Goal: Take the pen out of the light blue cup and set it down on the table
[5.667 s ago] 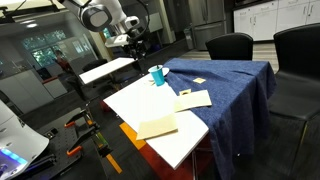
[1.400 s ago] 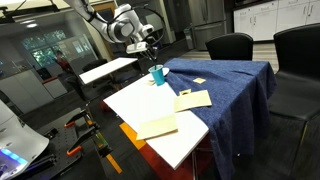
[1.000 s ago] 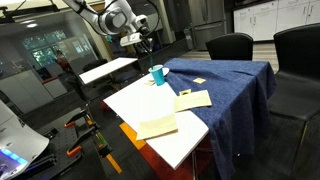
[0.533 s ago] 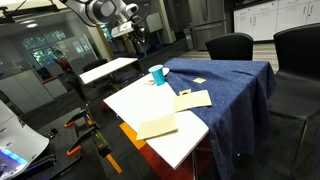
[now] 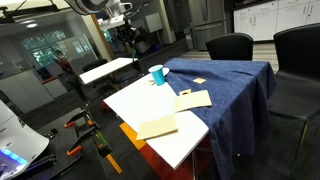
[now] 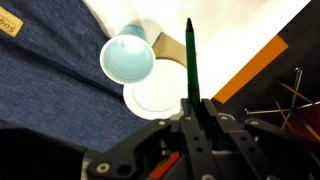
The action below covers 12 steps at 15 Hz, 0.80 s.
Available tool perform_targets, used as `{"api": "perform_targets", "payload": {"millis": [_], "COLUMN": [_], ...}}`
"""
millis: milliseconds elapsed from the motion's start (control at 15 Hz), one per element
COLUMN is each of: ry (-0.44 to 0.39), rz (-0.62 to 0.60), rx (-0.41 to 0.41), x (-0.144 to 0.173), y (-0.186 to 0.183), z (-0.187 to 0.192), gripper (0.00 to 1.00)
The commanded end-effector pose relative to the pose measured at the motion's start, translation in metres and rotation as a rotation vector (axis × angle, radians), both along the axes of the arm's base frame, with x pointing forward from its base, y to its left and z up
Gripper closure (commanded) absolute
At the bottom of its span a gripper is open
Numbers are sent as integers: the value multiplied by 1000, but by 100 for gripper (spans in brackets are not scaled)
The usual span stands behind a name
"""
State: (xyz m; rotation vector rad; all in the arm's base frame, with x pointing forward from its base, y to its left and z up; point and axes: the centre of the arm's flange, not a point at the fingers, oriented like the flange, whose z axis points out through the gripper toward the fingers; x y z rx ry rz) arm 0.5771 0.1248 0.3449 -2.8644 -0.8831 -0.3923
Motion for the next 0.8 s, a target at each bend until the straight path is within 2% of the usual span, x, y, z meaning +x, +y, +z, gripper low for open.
{"api": "perform_targets", "payload": {"millis": [0, 400, 733], "ry": [113, 252, 268], "rz": [75, 173, 221], "rx": [-24, -81, -124], "x": [-18, -35, -41], "y": [-6, 5, 21], "z": [7, -26, -52], "gripper": [96, 96, 96]}}
